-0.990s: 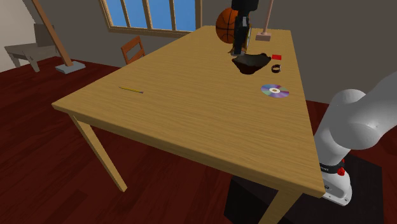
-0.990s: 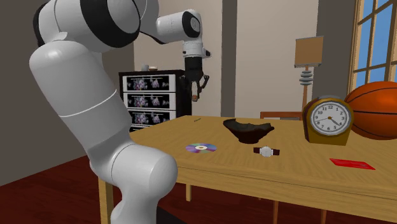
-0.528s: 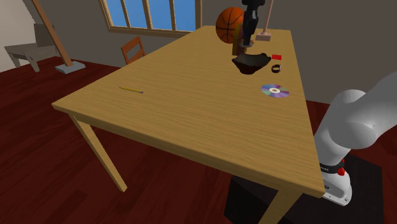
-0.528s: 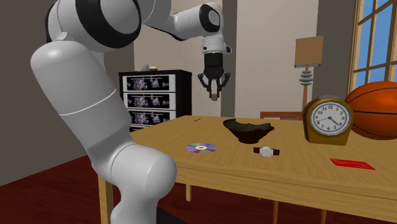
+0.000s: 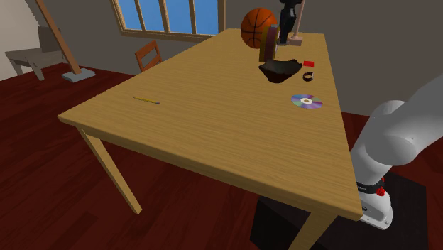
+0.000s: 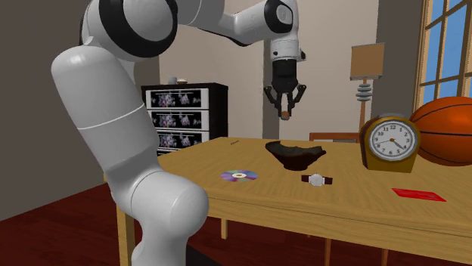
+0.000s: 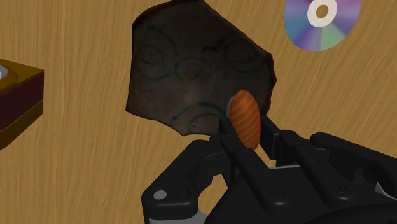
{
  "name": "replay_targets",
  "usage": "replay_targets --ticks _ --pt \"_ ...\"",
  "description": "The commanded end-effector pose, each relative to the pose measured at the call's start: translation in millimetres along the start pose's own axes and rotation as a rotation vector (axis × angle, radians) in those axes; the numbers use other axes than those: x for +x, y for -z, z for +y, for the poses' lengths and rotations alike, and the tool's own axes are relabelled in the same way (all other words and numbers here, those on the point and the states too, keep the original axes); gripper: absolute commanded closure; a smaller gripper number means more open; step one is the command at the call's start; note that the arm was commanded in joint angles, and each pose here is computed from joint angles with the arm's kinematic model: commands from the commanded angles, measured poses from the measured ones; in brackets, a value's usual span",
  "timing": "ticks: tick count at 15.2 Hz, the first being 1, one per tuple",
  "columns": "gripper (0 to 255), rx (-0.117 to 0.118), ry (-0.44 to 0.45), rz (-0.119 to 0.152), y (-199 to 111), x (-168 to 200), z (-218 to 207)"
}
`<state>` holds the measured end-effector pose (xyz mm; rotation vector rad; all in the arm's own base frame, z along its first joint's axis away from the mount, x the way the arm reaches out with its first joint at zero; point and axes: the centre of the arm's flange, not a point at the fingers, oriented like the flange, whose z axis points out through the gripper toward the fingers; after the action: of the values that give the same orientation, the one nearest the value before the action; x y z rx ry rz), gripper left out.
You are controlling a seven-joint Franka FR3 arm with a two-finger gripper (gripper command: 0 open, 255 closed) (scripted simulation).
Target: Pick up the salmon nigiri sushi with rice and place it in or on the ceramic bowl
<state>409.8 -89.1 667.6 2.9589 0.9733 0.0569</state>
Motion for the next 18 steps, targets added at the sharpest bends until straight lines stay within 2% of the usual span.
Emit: replay_targets --ticks 1,18 --pt "255 0.0 0.002 0.0 0.2 -9.4 22.7" --pt "255 0.0 0.002 0.0 -82.1 -15.3 27.4"
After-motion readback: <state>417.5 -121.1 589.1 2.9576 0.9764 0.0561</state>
